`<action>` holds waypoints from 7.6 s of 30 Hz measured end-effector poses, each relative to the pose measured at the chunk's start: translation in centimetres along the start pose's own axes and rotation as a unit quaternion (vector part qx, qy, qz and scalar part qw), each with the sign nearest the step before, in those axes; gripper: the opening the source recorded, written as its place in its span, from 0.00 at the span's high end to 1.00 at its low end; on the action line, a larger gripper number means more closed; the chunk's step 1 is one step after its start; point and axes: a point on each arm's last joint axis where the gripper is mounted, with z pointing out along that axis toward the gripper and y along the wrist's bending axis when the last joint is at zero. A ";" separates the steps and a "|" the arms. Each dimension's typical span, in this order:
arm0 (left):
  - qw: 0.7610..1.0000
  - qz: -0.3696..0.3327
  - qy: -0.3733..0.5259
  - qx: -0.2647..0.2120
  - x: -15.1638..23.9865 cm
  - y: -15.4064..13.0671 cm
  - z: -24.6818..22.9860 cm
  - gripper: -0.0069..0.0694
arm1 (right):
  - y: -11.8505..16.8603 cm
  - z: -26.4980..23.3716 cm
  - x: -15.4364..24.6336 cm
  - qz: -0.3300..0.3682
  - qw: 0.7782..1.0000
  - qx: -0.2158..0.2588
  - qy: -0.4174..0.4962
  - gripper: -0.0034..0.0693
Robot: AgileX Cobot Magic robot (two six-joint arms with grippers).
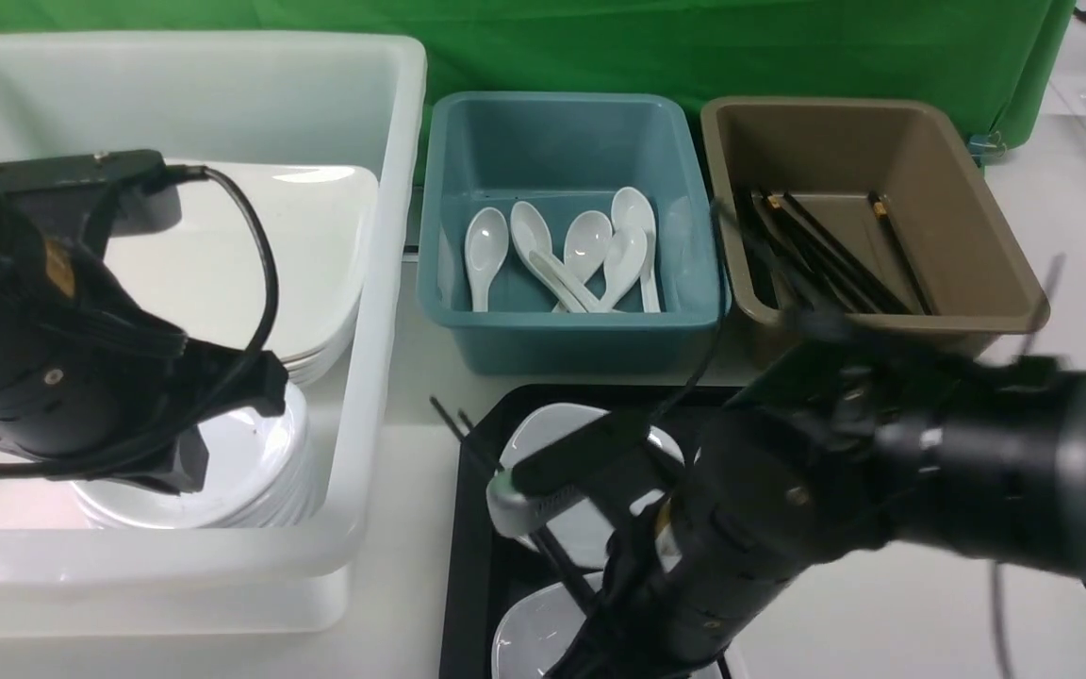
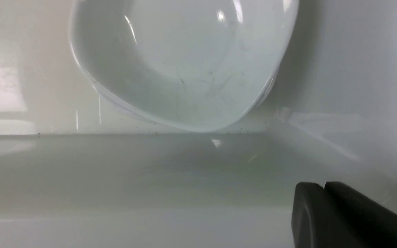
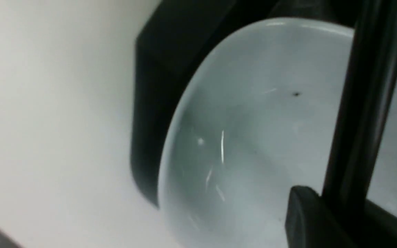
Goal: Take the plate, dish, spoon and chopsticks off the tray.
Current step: Use the right arm to grab a pair of chopsticks from the plate, then use the right arm to put the chopsticks into the small storage box on the right, then use the left arm to grab a small plate from the dinner plate, then use the left arm to put the small plate into the large storage box on the left, then use the left arm to grab a small plate from the dinner plate
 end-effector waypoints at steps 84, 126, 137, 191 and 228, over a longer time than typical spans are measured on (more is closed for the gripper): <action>0.906 0.400 0.132 0.034 -0.2 -16.4 17.0 0.22 | -9.5 -21.0 16.5 0.157 0.953 0.168 -0.198 0.93; 0.949 0.271 0.125 0.106 -2.9 -14.8 8.7 0.88 | -9.5 -21.2 16.3 0.154 0.950 0.171 -0.212 0.93; 0.963 0.215 0.016 0.161 -8.3 -11.7 1.1 0.89 | -9.6 -21.2 16.3 0.153 0.950 0.171 -0.213 0.93; 0.968 0.219 -0.063 0.108 -5.4 -14.2 5.6 0.76 | -9.1 -21.4 15.5 0.147 0.946 0.143 -0.252 0.93; 0.967 0.248 0.023 0.047 -9.2 -15.9 21.2 0.17 | -9.3 -21.4 15.4 0.132 0.944 0.151 -0.260 0.91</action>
